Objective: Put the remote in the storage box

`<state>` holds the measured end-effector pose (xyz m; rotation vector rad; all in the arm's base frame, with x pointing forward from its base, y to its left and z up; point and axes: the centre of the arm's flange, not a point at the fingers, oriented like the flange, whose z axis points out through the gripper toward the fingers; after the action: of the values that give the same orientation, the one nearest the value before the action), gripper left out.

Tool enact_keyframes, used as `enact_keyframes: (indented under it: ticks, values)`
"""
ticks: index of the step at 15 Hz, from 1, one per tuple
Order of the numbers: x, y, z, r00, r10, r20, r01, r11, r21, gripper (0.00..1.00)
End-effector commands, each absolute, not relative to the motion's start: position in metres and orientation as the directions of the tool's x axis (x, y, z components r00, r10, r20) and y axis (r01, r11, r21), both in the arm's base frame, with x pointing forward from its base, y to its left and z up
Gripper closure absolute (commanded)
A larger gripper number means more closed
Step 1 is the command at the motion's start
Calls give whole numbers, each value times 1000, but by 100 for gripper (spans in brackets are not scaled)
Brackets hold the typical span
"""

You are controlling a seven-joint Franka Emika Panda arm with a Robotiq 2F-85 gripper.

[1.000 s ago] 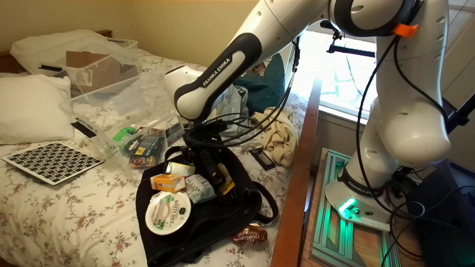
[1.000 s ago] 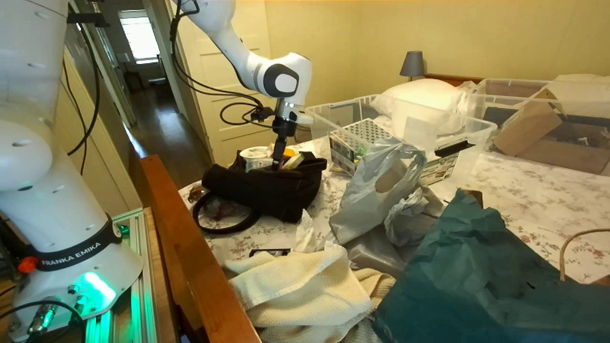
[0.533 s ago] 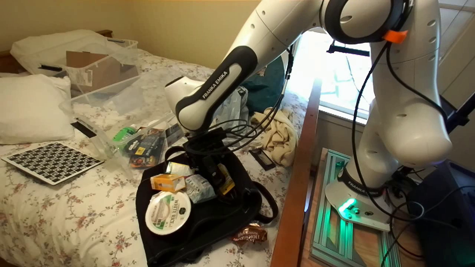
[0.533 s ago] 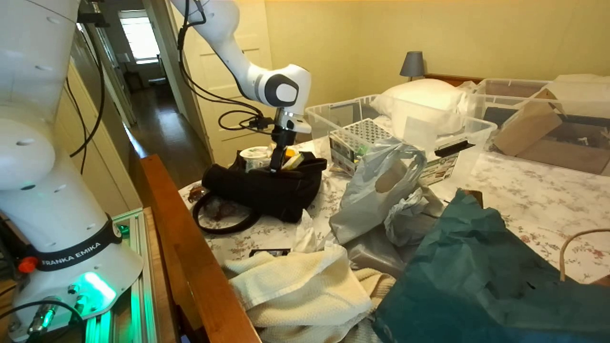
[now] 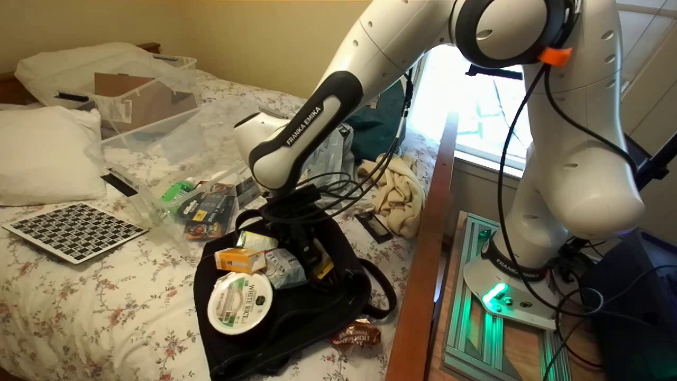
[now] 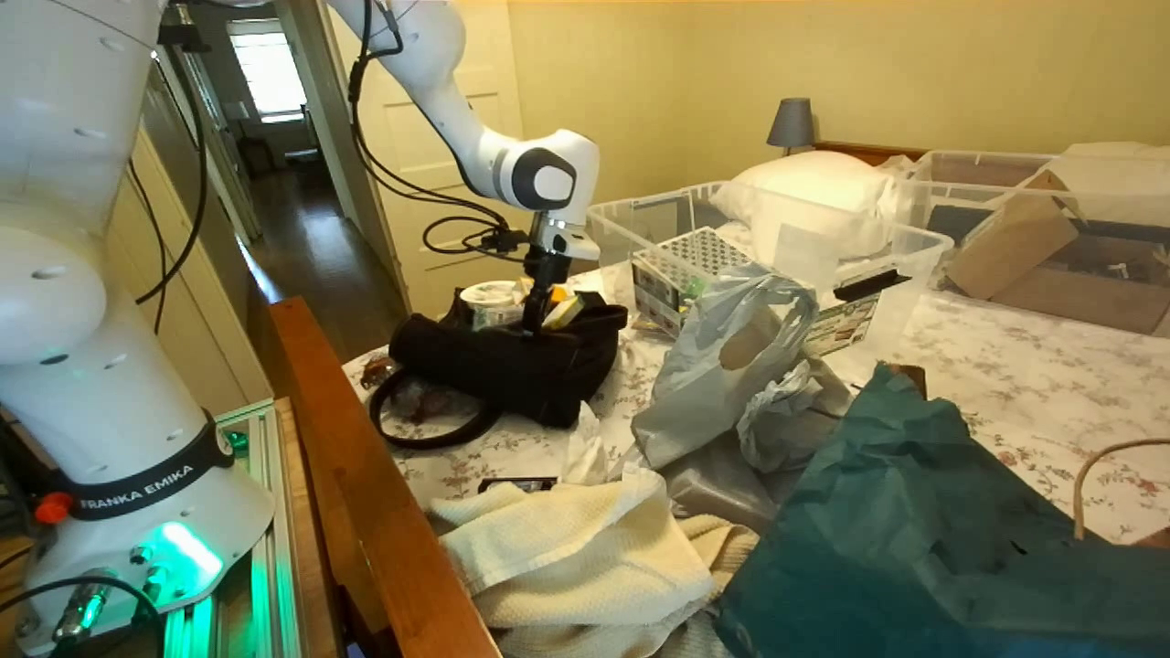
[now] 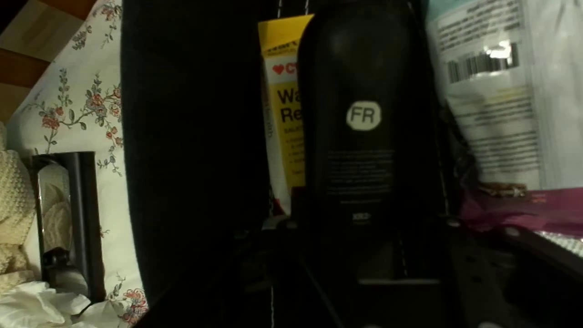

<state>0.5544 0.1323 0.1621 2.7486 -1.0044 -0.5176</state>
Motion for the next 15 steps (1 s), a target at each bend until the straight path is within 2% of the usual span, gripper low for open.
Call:
enact_keyframes:
  ticks: [1,15]
  values:
    - [563,134,154,720,-649,-247,-594,-760,265,74]
    - [546,129,230,858,-500,-113,-501,-865,29,74]
